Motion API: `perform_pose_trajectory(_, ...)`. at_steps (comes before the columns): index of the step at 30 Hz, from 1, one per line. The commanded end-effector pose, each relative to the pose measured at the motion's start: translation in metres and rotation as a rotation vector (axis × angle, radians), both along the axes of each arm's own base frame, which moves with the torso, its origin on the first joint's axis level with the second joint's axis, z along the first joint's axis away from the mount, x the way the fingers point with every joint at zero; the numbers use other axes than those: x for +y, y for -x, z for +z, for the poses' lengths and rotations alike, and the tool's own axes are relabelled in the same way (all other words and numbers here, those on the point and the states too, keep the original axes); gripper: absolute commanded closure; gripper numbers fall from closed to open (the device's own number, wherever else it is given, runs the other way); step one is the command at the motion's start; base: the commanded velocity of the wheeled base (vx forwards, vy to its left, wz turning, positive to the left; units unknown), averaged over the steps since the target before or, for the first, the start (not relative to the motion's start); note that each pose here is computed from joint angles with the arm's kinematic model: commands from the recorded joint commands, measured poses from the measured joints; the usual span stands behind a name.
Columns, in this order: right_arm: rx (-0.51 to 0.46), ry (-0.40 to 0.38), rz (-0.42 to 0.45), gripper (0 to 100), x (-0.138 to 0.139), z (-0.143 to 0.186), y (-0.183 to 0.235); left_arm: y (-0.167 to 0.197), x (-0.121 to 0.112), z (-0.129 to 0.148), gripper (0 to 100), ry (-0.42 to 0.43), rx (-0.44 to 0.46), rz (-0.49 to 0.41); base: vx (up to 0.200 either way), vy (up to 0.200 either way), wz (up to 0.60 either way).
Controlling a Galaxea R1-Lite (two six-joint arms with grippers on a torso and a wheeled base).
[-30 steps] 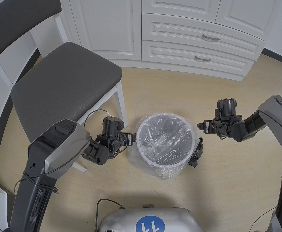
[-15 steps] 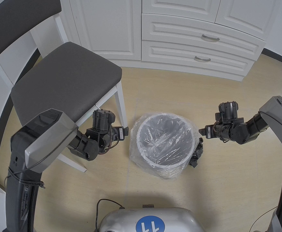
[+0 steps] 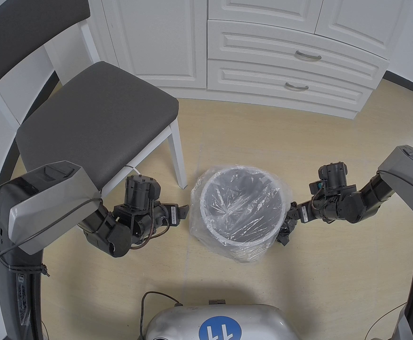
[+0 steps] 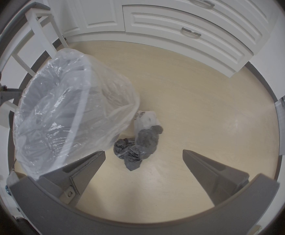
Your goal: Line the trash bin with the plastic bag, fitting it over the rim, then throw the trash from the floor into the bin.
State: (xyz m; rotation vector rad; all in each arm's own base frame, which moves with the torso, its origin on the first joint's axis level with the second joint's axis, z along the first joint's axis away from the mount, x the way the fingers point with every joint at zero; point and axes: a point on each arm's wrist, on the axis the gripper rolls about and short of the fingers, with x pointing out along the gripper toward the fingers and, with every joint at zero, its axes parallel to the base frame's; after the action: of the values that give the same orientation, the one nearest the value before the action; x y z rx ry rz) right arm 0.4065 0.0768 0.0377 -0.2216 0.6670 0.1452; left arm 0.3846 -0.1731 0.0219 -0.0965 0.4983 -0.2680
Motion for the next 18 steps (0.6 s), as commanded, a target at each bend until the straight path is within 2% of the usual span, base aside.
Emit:
perform_pose_trajectory(1,-0.004,-0.031,-0.007,0,0.008,-0.011,-0.009,0.008,0.001,-0.011,0,-0.014,0.039,-0.013,0.000,0.000,0.00)
perform_pose_trajectory(2,-0.040,-0.081,-0.042,0,0.013,-0.013,-0.018,0.013,0.003,-0.015,0,-0.020,0.062,-0.029,0.000,0.000,0.00)
perform_pose_trajectory(3,-0.043,-0.084,-0.044,0,0.014,-0.013,-0.019,0.013,0.003,-0.015,0,-0.021,0.061,-0.031,0.000,0.000,0.00)
perform_pose_trajectory(5,-0.102,-0.163,-0.094,0,0.018,-0.015,-0.035,0.021,0.004,-0.020,0,-0.044,0.083,-0.063,0.000,0.000,0.00)
perform_pose_trajectory(8,-0.137,-0.201,-0.138,0,0.020,-0.016,-0.049,0.026,0.006,-0.026,0,-0.066,0.084,-0.086,0.000,0.000,0.00)
perform_pose_trajectory(11,-0.200,-0.250,-0.227,0,0.021,-0.014,-0.067,0.034,0.005,-0.033,0,-0.075,0.073,-0.138,0.000,0.000,0.00)
perform_pose_trajectory(18,-0.300,-0.390,-0.325,0,0.027,-0.005,-0.092,0.040,-0.006,-0.053,0,-0.081,0.078,-0.176,0.000,0.000,0.00)
